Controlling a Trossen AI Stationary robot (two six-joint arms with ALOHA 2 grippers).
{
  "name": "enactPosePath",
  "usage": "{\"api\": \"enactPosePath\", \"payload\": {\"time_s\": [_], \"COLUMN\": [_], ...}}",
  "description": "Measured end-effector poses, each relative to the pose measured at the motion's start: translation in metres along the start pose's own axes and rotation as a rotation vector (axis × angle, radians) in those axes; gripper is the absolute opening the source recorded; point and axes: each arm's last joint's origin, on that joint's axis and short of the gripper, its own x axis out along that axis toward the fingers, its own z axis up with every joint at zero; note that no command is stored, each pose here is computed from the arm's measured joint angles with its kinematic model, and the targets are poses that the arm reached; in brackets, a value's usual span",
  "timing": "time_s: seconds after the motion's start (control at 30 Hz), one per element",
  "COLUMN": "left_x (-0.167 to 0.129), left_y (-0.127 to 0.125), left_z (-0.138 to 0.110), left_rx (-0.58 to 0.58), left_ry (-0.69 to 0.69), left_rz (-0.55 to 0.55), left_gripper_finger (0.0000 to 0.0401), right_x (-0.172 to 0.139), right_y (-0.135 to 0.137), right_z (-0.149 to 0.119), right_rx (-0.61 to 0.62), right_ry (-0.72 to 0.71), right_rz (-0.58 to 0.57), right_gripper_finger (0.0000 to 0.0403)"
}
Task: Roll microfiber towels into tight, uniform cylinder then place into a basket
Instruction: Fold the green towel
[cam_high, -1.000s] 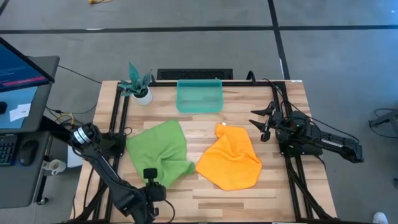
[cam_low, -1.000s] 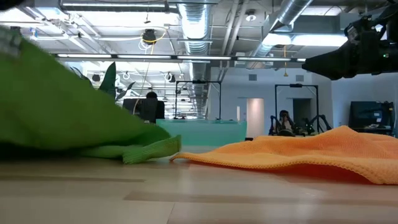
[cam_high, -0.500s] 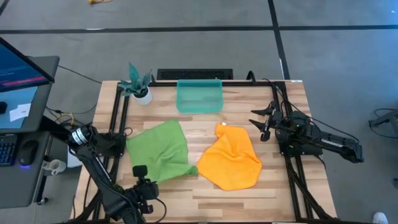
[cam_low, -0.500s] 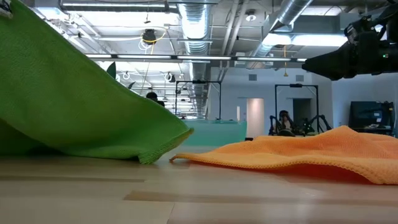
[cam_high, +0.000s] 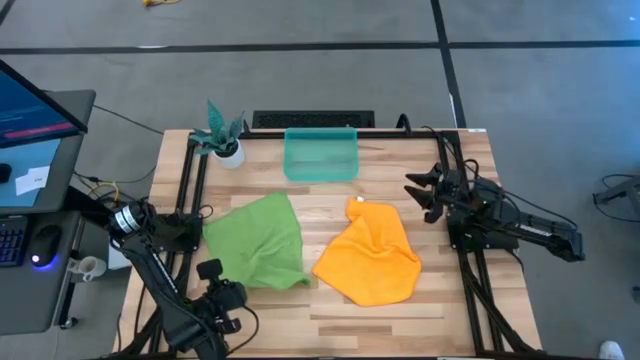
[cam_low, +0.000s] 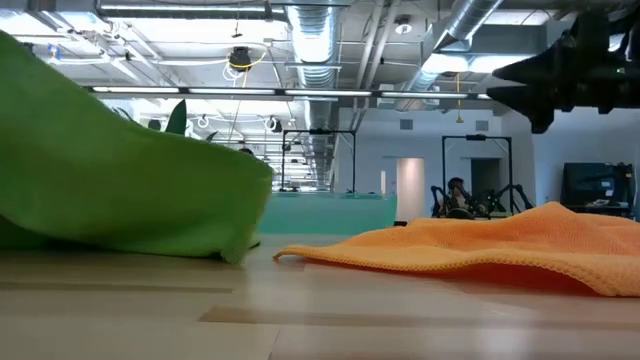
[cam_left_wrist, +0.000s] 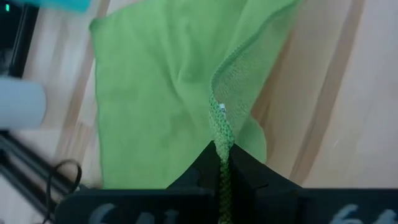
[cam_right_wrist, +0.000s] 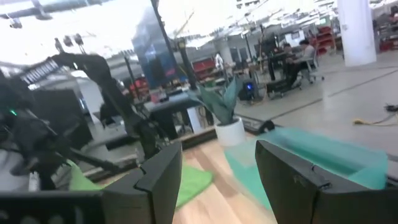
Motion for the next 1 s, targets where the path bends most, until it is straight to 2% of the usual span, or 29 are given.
{"api": "enactPosePath", "payload": {"time_s": [0.1,0.37,0.57,0.87,1.0], "left_x": [0.0,0.0,0.0,0.0,0.0], "left_y": [0.001,0.002,0.002,0.001,0.001], "left_z": [-0.001,0.0,0.0,-0.001,-0.001], "left_rx": [-0.023,-0.039,-0.041,-0.103,-0.114], "left_ry": [0.016,0.015,0.014,0.036,0.037], "left_rz": [0.011,0.011,0.01,0.007,0.006], "left_gripper_finger": [0.0002,0.0002,0.0002,0.0002,0.0002], "right_x": [0.0,-0.002,0.0,0.018,0.029], "right_y": [0.003,0.021,0.036,0.055,0.066], "right_z": [0.003,0.015,0.023,0.029,0.034], "right_rx": [0.063,0.104,0.135,0.072,0.06], "right_ry": [-0.026,-0.142,-0.115,0.012,0.07], "right_rz": [0.036,0.228,0.35,0.299,0.316], "right_gripper_finger": [0.0226,0.0226,0.0226,0.0226,0.0226]}}
